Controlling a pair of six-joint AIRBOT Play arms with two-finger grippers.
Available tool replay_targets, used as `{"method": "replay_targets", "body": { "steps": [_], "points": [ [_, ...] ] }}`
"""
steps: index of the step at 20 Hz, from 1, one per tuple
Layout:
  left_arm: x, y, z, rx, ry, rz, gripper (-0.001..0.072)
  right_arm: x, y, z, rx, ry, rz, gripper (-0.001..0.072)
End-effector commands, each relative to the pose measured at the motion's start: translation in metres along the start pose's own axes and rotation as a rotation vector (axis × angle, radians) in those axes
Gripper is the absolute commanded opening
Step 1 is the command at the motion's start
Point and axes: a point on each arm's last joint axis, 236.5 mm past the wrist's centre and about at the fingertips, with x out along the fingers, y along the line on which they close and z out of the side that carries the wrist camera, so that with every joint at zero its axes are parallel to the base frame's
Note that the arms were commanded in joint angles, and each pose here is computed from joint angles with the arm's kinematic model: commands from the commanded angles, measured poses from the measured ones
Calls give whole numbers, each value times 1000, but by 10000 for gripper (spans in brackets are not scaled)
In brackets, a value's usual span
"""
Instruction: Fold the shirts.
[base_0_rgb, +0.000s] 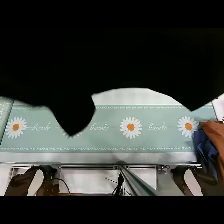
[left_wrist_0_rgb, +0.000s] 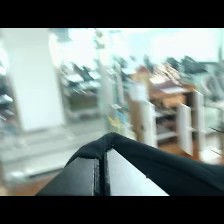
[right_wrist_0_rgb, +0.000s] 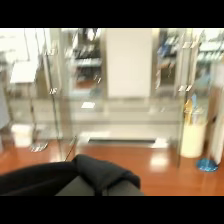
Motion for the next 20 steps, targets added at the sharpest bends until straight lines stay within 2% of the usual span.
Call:
{"method": "replay_targets", "body": {
  "steps": [1, 5, 8, 10, 12, 17, 20],
  "points": [
    [-44, 1, 14, 105, -3, 129, 31, -39, 8, 8, 18, -7, -52, 31],
    [-60, 9, -50, 21, 283, 173, 31, -54, 1, -50, 40, 244, -107, 31],
    [-66, 9, -130, -121, 622, 143, 31, -62, -24, -121, 48, 567, -175, 31],
    [-69, 14, -187, -207, 869, 114, 32, -71, -49, -181, 42, 877, -212, 30],
    [-66, 21, -242, -299, 1072, 78, 32, -55, -58, -215, 89, 1018, -189, 30],
    [3, 46, -353, -499, 1161, 11, 32, 29, -78, -319, 150, 1277, -97, 30],
    [50, 55, -430, -561, 1222, -21, 33, 102, -87, -382, 162, 1263, -73, 31]
  ]
}}
